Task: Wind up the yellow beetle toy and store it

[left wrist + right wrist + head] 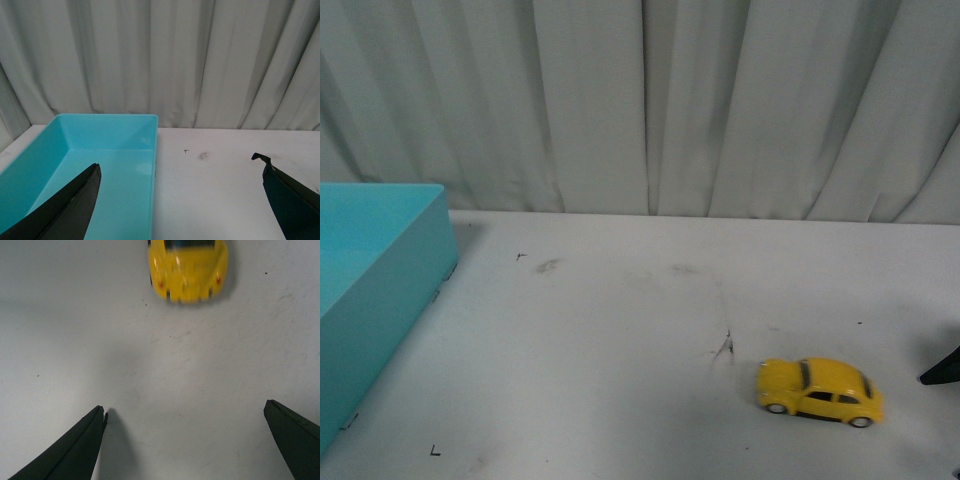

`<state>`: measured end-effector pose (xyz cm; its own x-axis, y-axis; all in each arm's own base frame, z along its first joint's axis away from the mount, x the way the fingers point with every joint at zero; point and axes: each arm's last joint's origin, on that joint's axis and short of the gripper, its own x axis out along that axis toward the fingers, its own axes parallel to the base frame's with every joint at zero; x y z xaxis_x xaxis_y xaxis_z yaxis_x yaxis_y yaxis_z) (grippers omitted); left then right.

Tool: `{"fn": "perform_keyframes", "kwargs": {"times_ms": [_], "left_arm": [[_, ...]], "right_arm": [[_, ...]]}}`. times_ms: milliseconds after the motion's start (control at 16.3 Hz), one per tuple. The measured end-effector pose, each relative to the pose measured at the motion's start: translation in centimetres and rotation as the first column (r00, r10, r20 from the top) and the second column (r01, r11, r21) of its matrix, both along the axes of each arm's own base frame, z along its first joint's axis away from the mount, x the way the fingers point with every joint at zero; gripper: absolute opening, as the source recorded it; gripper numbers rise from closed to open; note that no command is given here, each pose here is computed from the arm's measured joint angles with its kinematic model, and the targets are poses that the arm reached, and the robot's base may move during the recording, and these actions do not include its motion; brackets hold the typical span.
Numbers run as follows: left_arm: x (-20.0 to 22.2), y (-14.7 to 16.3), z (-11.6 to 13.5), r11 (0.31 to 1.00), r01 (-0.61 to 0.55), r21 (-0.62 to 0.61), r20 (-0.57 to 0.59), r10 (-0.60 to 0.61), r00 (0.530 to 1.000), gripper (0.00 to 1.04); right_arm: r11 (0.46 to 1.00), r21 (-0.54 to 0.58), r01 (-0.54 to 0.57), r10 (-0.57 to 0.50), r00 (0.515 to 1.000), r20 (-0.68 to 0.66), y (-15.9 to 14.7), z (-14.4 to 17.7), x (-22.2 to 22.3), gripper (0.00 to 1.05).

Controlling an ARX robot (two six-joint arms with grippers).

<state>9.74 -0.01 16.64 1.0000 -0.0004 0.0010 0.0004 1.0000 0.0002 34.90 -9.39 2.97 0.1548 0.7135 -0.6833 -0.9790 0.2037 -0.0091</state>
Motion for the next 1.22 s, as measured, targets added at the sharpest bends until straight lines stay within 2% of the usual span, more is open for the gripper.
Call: {"fn": "perform_keyframes", "kwargs": {"times_ms": [245,428,551,673,795,918,1101,1224], "left_arm": [[0.0,0.0,0.0,1.000,0.000,0.000,0.000,0.000,1.000,0.98],[0.0,0.0,0.0,1.000,0.000,0.000,0.000,0.000,1.000,0.98],[0.0,0.0,0.0,1.000,0.000,0.000,0.000,0.000,1.000,0.98],[0.0,0.0,0.0,1.000,0.000,0.000,0.000,0.000,1.000,0.98],[0.0,0.0,0.0,1.000,0.000,0.000,0.000,0.000,1.000,0.98],[0.0,0.0,0.0,1.000,0.000,0.000,0.000,0.000,1.000,0.98],[0.0,0.0,0.0,1.000,0.000,0.000,0.000,0.000,1.000,0.98],[0.0,0.0,0.0,1.000,0.000,0.000,0.000,0.000,1.000,0.98]], "right_arm": [[1.000,0.019,0.002,-0.002,1.000,-0.006,0.1,0.1,-0.1,0.98],[0.995,0.103,0.004,-0.006,1.000,0.014,0.5,0.6,0.0,0.98],[0.984,0.180,-0.010,-0.006,0.996,0.090,1.1,2.3,0.5,0.98],[0.958,0.286,-0.030,-0.011,0.990,0.141,1.9,4.4,0.7,0.98],[0.908,0.417,-0.035,-0.036,0.986,0.161,2.7,6.2,0.7,0.98],[0.869,0.495,-0.031,-0.067,0.981,0.180,2.8,7.4,0.9,0.98],[0.826,0.564,0.007,-0.096,0.987,0.128,2.8,8.1,0.9,0.98],[0.815,0.579,0.005,-0.106,0.985,0.140,2.7,8.6,1.2,0.98]]}}
